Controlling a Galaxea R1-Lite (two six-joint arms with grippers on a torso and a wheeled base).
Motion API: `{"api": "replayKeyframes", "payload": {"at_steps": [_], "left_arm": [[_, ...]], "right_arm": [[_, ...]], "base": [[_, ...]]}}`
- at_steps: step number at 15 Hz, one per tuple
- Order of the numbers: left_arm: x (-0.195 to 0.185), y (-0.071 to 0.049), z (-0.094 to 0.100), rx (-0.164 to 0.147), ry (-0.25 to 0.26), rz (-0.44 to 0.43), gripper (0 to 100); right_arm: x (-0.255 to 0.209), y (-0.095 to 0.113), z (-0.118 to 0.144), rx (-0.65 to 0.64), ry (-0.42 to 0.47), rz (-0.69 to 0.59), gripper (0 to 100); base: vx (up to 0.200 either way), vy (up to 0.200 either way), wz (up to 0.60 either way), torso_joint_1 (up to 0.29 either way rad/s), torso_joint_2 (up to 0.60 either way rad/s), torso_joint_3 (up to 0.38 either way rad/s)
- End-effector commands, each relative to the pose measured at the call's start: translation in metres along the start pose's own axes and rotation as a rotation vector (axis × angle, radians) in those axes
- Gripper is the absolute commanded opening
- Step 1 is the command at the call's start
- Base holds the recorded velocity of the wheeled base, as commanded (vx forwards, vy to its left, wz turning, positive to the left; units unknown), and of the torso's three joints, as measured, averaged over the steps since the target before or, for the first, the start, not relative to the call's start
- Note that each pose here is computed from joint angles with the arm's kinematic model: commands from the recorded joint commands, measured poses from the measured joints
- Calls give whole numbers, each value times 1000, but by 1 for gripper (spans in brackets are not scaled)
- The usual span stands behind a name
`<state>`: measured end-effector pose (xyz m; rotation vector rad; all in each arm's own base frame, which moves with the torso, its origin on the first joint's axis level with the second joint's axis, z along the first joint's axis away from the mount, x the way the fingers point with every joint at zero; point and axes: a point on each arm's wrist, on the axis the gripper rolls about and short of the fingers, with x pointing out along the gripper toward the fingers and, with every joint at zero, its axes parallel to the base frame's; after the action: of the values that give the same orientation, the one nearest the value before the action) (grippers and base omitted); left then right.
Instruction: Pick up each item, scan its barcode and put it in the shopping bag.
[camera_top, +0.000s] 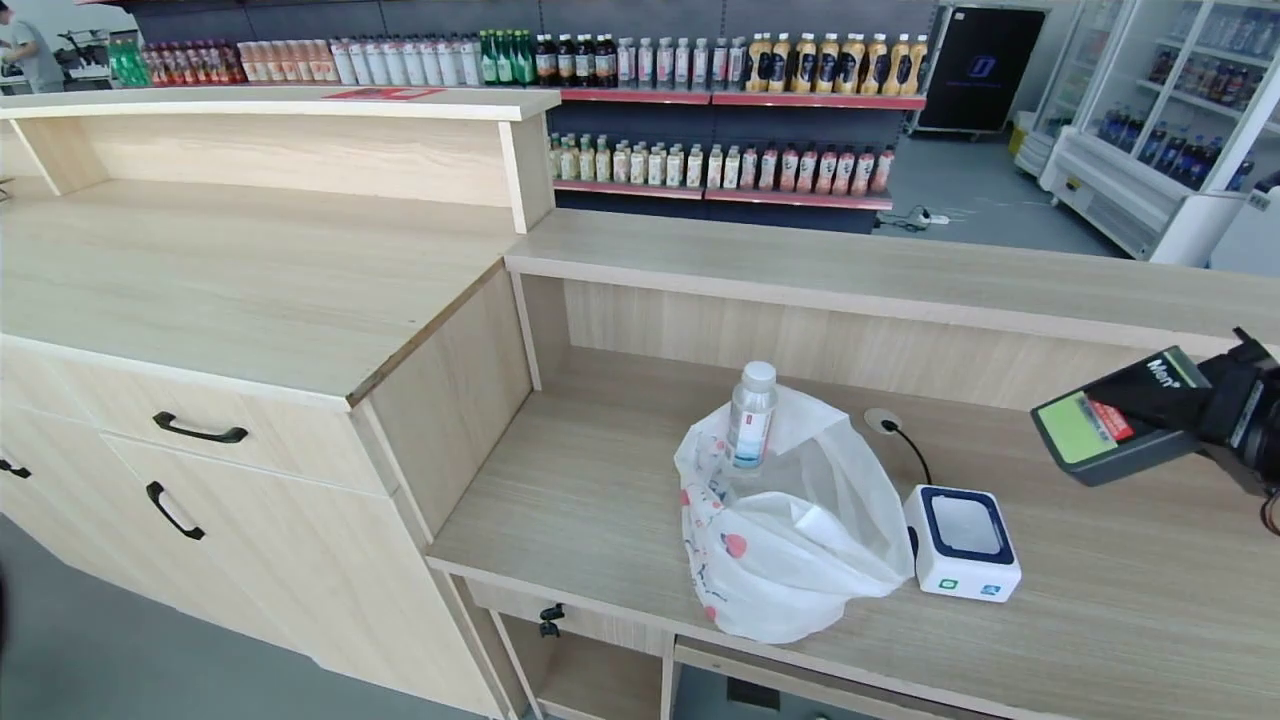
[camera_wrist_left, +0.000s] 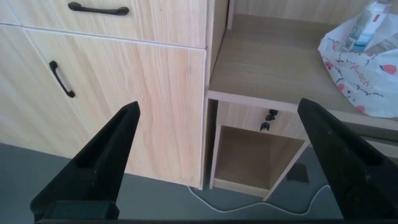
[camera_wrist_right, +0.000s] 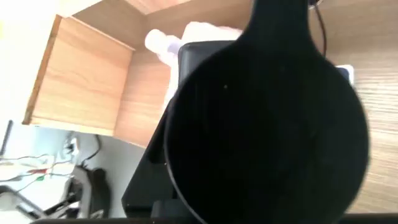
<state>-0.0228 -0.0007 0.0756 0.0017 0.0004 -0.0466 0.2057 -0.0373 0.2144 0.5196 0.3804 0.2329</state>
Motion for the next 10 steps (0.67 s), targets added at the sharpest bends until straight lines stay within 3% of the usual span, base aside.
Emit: {"api": "replayKeyframes", "payload": {"at_steps": [1,5,10], "left_arm": [[0,0,0,0,1,-1,100],[0,0,0,0,1,1,100],[0,0,0,0,1,1,100]], "right_arm": [[39,-27,0,115,130,47,0],[52,-71,-4,189,214,110,0],[73,-105,-18,75,282,177,0]], "base": [[0,0,0,0,0,0],[0,0,0,0,0,0],[0,0,0,0,0,0]]}}
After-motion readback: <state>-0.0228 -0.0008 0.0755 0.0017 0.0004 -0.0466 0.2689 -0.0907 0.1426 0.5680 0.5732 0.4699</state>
